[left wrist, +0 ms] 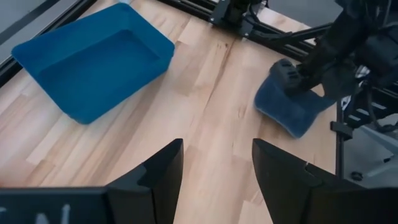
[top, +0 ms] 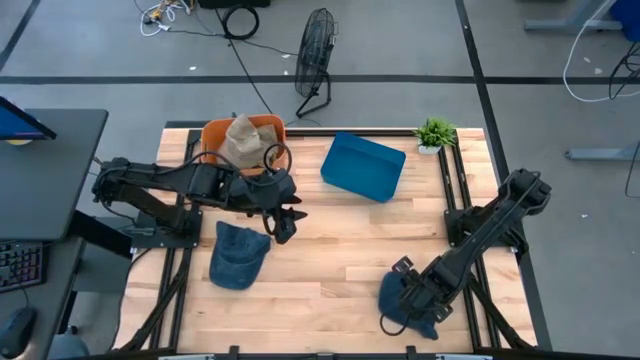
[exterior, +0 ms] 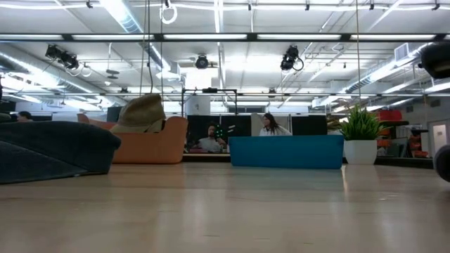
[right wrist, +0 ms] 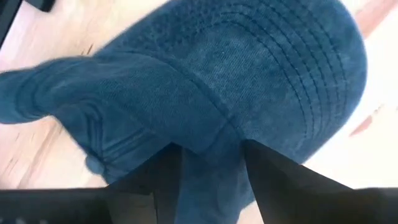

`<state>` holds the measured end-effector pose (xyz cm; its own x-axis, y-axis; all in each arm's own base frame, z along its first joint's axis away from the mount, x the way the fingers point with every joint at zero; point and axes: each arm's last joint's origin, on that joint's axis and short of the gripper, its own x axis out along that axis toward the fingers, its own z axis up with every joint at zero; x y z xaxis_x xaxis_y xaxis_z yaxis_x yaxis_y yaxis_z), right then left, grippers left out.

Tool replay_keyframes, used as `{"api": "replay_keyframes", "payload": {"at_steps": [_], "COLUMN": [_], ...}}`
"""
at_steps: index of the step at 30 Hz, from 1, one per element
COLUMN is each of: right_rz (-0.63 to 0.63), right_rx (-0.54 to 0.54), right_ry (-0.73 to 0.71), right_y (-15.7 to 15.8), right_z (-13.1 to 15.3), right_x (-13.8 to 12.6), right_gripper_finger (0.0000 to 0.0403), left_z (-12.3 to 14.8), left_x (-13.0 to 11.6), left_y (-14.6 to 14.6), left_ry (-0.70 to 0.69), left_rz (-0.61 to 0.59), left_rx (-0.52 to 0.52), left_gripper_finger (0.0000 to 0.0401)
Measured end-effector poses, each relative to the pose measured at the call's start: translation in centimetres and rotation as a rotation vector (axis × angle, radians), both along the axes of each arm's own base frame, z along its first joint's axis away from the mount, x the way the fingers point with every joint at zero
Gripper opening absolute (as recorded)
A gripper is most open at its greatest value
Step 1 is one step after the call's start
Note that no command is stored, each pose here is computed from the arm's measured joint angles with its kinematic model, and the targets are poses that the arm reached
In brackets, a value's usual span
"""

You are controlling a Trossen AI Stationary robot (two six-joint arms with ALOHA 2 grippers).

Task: Pick & Place hat
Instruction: Put the bottom blue cap into the blue bin

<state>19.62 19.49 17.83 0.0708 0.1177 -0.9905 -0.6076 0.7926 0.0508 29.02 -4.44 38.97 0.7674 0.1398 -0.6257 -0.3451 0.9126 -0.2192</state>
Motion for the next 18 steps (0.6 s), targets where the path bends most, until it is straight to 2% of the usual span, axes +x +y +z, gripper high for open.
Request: {"api": "replay_keyframes", "payload": {"at_steps": [3,6,9,13,14,18], "right_rz": [-0.002,-0.017,-0.018,-0.016,-0.016,-0.026], "right_rx": [0.007,0.014,0.015,0.02,0.023,0.015], "right_ry": [-0.007,-0.017,-0.019,-0.015,-0.014,0.005], "right_y": [0.3,0.5,0.4,0.4,0.4,-0.2], "right_z": [-0.6,-0.6,-0.6,-0.6,-0.5,0.8], "right_x": [0.3,0.5,0.5,0.5,0.4,0.1], "right_gripper_finger": [0.0176,0.0153,0.0105,0.0022,0.0013,0.002], "left_z": [0.0,0.0,0.0,0.0,0.0,0.0], "left_x": [0.0,0.0,0.0,0.0,0.0,-0.1], "left_y": [0.0,0.0,0.0,-0.2,-0.3,-0.9], "left_ry": [-0.001,-0.002,-0.005,-0.009,-0.009,-0.009], "left_rz": [0.0,0.007,0.018,0.032,0.03,0.013], "left_rx": [0.0,-0.008,-0.022,-0.047,-0.049,-0.052], "left_gripper_finger": [0.0195,0.0195,0.0195,0.0195,0.0195,0.0195]}}
